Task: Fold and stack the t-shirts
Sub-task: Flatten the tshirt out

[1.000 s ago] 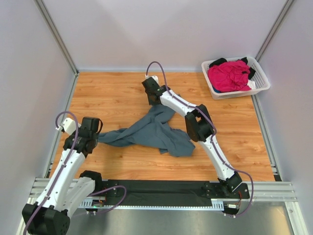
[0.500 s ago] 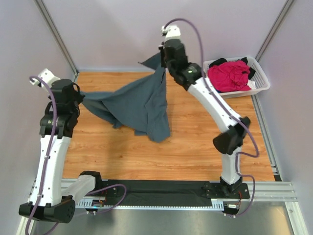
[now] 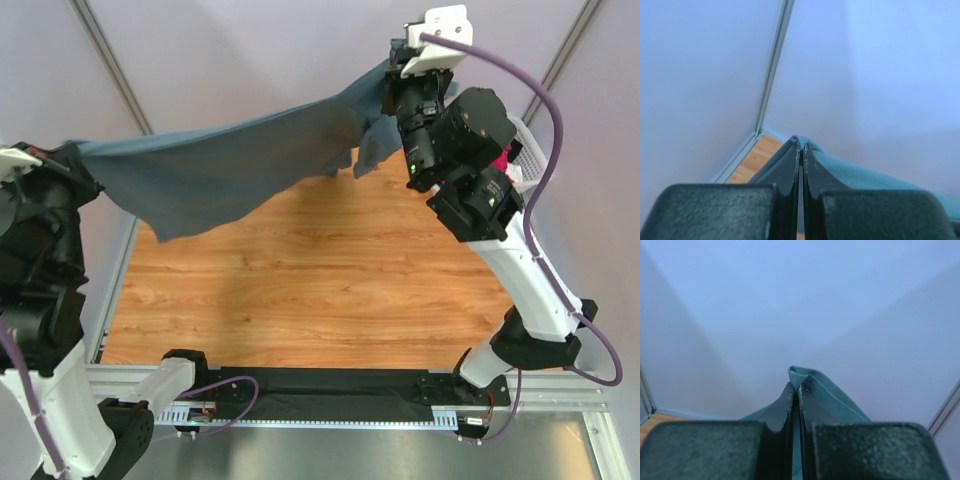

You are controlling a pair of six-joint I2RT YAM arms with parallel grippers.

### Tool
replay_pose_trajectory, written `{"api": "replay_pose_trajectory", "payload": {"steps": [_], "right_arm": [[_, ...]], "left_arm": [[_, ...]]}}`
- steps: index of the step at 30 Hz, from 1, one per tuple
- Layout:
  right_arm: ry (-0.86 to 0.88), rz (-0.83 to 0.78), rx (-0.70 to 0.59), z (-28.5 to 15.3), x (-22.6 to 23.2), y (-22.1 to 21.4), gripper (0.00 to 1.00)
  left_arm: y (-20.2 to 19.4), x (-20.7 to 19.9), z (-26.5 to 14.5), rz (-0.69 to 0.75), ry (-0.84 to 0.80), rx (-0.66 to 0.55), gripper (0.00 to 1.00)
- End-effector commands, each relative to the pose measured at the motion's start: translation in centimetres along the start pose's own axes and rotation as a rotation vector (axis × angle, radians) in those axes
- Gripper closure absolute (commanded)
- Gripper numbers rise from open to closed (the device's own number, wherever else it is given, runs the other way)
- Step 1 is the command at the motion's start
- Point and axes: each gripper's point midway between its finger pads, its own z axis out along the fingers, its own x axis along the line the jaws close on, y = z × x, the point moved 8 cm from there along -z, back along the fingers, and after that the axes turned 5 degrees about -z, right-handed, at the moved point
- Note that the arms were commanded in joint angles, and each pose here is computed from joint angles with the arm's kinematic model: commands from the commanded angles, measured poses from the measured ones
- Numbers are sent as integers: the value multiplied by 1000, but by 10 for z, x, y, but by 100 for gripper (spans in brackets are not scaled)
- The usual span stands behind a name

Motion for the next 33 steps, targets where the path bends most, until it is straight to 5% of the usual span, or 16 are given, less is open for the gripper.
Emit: {"api": "replay_pose_trajectory", "payload": {"steps": [1, 8, 14, 16, 21, 28, 33], "right_arm": [[-156, -208, -11, -24, -15, 29, 100], [-172, -293, 11, -55, -4, 48, 100], [-96, -245, 53, -47, 6, 25, 99], [-61, -290, 123, -26, 11, -7, 100], [69, -111, 307, 29, 25, -98, 100], [88, -162, 599, 96, 47, -283, 100], [150, -141, 683, 139, 48, -368, 100]], "left_arm": [[15, 7, -22, 81, -15, -8, 100], [17, 14, -38, 71, -10, -5, 100], [-30, 16, 6, 109, 114, 141, 100], [-57, 14, 29, 126, 136, 214, 100], [-113, 16, 71, 130, 227, 332, 100], [-243, 38, 138, 180, 404, 553, 100], [-314, 48, 190, 275, 487, 657, 100]]}}
